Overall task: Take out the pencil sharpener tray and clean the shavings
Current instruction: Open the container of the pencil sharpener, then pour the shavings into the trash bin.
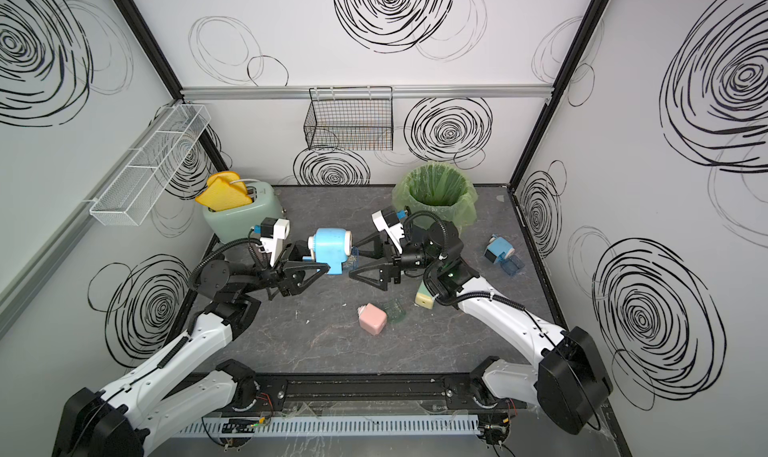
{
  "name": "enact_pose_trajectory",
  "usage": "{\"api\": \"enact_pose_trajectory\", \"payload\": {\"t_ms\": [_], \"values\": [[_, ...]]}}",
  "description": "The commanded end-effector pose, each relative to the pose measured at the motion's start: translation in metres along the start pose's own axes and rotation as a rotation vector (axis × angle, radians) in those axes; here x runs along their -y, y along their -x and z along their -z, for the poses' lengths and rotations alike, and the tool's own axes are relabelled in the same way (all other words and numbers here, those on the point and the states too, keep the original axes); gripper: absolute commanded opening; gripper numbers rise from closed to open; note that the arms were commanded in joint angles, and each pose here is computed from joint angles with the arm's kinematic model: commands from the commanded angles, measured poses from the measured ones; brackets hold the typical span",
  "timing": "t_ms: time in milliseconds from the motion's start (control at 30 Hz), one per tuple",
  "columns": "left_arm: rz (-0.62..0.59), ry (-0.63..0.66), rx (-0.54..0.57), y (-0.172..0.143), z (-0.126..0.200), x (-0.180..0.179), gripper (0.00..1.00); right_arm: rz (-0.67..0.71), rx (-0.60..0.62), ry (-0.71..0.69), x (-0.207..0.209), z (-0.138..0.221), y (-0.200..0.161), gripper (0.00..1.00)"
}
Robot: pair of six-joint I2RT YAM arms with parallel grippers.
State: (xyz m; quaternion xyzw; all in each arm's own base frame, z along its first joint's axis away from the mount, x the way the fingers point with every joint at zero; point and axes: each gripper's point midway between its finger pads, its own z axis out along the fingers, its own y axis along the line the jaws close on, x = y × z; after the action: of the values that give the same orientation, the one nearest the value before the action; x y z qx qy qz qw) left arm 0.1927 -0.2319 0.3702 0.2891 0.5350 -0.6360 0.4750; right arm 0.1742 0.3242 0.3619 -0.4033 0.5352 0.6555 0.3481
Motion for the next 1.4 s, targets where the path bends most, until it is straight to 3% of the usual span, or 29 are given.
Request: {"api": "enact_pose_trajectory", "payload": {"t_ms": [0, 133, 333, 500, 1133, 1267, 1367], "values": [[-0.085, -0.047, 0.043, 0.013, 0.001, 0.020, 0.21, 0.066, 0.036, 0.042, -0.014, -0.005, 0.019, 0.93], [-0.086, -0.047, 0.043, 0.012, 0.001, 0.020, 0.21, 0.076, 0.040, 0.052, -0.016, -0.008, 0.020, 0.89], [-0.084, -0.045, 0.042, 0.012, 0.001, 0.018, 0.21, 0.068, 0.035, 0.059, -0.015, -0.011, 0.019, 0.62], [-0.082, -0.034, 0.044, 0.012, 0.001, 0.015, 0.21, 0.062, 0.031, 0.051, -0.013, -0.008, 0.016, 0.50], [-0.075, 0.032, 0.061, 0.019, 0.002, -0.002, 0.20, -0.001, 0.062, -0.206, 0.035, 0.078, 0.004, 0.42], [-0.066, 0.064, 0.063, 0.018, 0.001, -0.010, 0.20, -0.035, 0.116, -0.382, 0.065, 0.112, 0.017, 0.41], [-0.058, 0.110, 0.060, 0.016, 0.002, -0.020, 0.21, -0.054, 0.153, -0.623, 0.102, 0.142, 0.031, 0.40]]}}
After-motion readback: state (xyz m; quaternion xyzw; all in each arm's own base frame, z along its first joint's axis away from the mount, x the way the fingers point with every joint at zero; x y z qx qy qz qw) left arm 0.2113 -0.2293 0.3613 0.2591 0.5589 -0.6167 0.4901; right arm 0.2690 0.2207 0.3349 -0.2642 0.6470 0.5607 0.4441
